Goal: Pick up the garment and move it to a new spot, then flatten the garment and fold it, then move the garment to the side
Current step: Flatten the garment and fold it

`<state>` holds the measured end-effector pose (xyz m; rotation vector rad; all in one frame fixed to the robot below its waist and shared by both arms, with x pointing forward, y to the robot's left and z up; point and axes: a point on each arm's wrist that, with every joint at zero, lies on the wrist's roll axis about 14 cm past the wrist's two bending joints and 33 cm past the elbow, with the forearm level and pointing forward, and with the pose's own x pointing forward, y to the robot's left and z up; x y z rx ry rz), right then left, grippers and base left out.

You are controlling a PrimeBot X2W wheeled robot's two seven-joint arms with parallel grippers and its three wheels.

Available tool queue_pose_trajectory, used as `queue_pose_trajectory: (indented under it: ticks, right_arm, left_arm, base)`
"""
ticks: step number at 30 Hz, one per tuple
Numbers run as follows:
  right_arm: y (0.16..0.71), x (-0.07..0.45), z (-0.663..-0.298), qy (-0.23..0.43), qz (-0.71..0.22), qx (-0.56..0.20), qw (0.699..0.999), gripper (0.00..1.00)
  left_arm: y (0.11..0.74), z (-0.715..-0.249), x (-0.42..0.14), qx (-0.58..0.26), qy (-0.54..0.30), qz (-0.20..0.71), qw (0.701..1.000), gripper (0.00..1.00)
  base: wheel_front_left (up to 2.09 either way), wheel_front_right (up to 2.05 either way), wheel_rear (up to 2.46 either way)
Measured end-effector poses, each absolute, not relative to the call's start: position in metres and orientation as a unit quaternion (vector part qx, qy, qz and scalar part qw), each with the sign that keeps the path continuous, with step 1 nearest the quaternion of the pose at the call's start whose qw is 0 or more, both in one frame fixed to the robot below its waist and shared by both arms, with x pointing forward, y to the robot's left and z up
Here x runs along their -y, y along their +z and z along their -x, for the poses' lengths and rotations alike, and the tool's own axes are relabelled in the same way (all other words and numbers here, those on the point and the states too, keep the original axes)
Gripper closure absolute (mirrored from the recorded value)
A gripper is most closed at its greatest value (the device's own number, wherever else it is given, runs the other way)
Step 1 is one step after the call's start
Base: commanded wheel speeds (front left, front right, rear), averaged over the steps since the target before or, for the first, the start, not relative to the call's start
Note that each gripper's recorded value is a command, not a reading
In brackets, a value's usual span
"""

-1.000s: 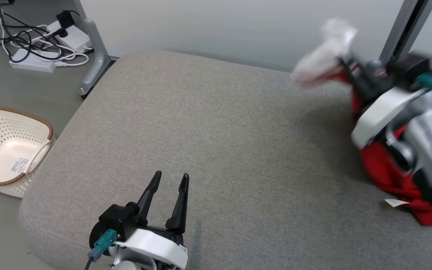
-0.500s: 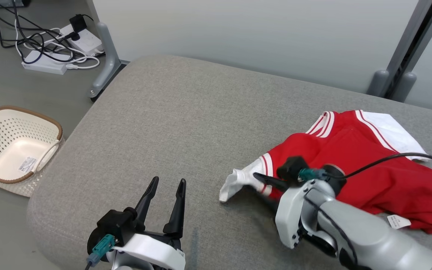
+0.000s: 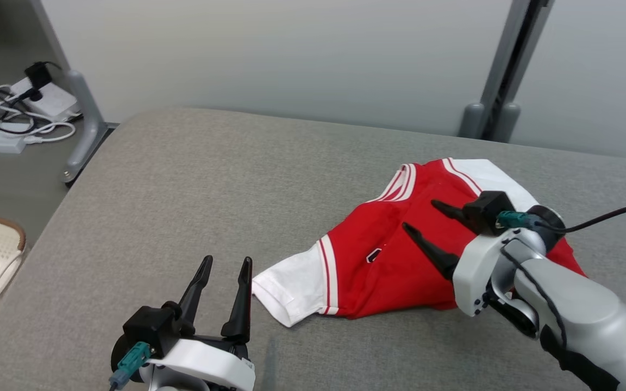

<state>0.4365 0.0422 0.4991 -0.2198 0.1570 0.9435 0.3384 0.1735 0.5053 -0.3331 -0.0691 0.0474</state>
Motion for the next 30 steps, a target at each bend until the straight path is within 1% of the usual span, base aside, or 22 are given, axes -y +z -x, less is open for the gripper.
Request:
queue_pose_trajectory:
  ticks: [1,2,3,7,12,15,21,25,30]
  right_arm:
    - [0.505,-0.032,-0.442,0.439,0.104,-0.067,0.890,0.00]
    - [0.505,-0.032,-0.442,0.439,0.104,-0.067,0.890,0.00]
    - [0.510,-0.022,-0.446,0.427,0.105,-0.060,0.896,0.00]
    - [0.552,0.018,-0.462,0.371,0.093,0.003,0.924,0.00]
    - [0.548,0.074,-0.451,0.296,0.052,0.018,0.953,0.00]
    - [0.551,0.097,-0.443,0.255,0.029,0.038,0.966,0.00]
    - [0.537,0.117,-0.419,0.196,-0.016,0.045,0.979,0.00]
    - [0.526,0.118,-0.411,0.184,-0.020,0.037,0.982,0.00]
    - [0.523,0.121,-0.412,0.178,-0.016,0.036,0.983,0.00]
  left_arm:
    - [0.507,-0.340,-0.171,0.036,0.018,0.166,0.985,0.00]
    - [0.507,-0.340,-0.171,0.036,0.018,0.166,0.985,0.00]
    - [0.508,-0.343,-0.168,0.037,0.013,0.166,0.985,0.00]
    - [0.513,-0.352,-0.154,0.041,-0.010,0.165,0.985,0.00]
    - [0.514,-0.363,-0.136,0.037,-0.039,0.164,0.985,0.00]
    - [0.511,-0.367,-0.129,0.032,-0.050,0.159,0.986,0.00]
    - [0.502,-0.371,-0.119,0.017,-0.063,0.153,0.986,0.00]
    - [0.497,-0.371,-0.119,0.010,-0.064,0.152,0.986,0.00]
    - [0.494,-0.370,-0.118,0.005,-0.065,0.152,0.986,0.00]
  base:
    - [0.00,0.00,0.00]
    - [0.00,0.00,0.00]
    - [0.00,0.00,0.00]
    - [0.00,0.00,0.00]
    - [0.00,0.00,0.00]
    - [0.00,0.00,0.00]
    - [0.00,0.00,0.00]
    - [0.00,0.00,0.00]
    - [0.00,0.00,0.00]
